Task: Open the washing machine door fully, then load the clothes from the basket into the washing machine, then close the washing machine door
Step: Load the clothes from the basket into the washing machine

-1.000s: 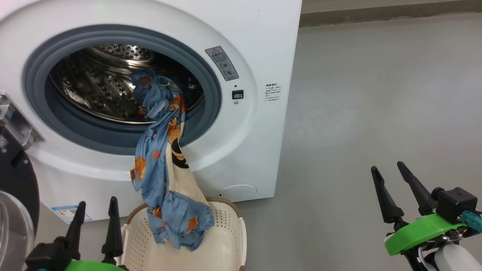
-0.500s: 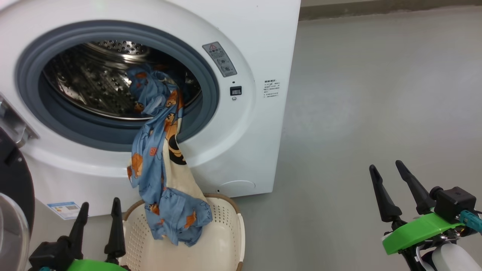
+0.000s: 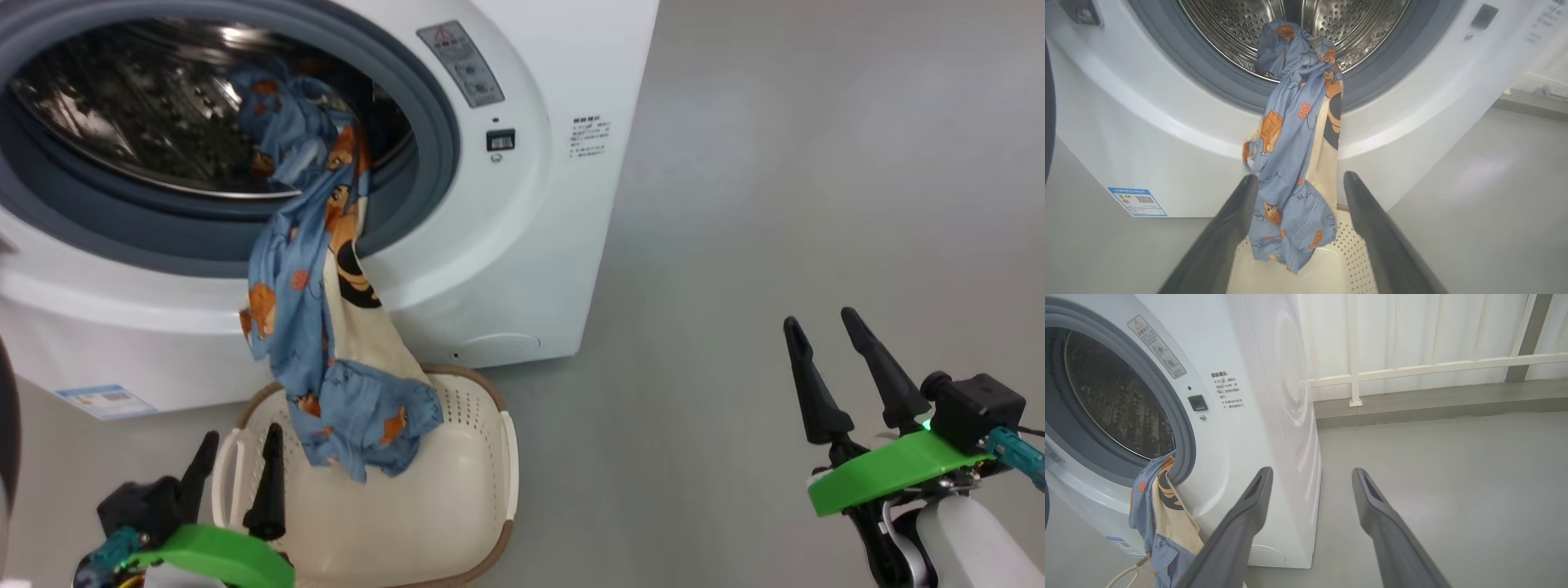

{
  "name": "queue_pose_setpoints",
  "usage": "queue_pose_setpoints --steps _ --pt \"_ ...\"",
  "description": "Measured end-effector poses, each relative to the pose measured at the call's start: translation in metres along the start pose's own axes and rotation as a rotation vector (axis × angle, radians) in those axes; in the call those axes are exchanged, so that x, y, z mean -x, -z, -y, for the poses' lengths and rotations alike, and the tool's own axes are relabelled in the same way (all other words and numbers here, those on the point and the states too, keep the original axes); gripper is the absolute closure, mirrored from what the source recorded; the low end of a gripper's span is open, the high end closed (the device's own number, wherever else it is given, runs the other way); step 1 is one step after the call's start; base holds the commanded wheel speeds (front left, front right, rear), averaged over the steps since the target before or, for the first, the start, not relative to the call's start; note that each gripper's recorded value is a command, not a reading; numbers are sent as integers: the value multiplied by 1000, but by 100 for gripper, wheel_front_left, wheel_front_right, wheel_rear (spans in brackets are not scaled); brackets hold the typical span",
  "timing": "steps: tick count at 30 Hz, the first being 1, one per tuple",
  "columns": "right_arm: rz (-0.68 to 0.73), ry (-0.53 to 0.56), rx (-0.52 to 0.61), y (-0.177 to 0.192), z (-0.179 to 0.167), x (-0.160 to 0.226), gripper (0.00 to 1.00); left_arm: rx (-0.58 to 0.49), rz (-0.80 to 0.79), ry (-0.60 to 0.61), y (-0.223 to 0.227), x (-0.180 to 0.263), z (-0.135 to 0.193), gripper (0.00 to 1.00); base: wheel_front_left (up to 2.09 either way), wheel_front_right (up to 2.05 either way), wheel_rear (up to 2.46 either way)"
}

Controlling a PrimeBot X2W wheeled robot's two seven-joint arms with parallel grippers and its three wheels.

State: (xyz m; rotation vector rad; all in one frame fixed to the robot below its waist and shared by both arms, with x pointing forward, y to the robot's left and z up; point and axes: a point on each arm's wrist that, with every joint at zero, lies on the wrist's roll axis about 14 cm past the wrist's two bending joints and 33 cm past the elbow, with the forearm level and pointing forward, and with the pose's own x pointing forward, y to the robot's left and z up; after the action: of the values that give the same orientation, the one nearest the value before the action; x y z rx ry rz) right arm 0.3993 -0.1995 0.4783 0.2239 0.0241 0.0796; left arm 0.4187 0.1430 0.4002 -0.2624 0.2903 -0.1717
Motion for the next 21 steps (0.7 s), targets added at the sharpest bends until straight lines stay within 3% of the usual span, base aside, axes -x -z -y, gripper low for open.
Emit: queue_pose_setpoints --steps 14,21 --pt "-63 46 -14 34 10 -33 0 -34 -346 -3 86 -58 -21 0 0 0 0" --pt "-73 68 -19 43 15 -42 0 -45 -426 -2 109 -80 -26 0 0 0 0"
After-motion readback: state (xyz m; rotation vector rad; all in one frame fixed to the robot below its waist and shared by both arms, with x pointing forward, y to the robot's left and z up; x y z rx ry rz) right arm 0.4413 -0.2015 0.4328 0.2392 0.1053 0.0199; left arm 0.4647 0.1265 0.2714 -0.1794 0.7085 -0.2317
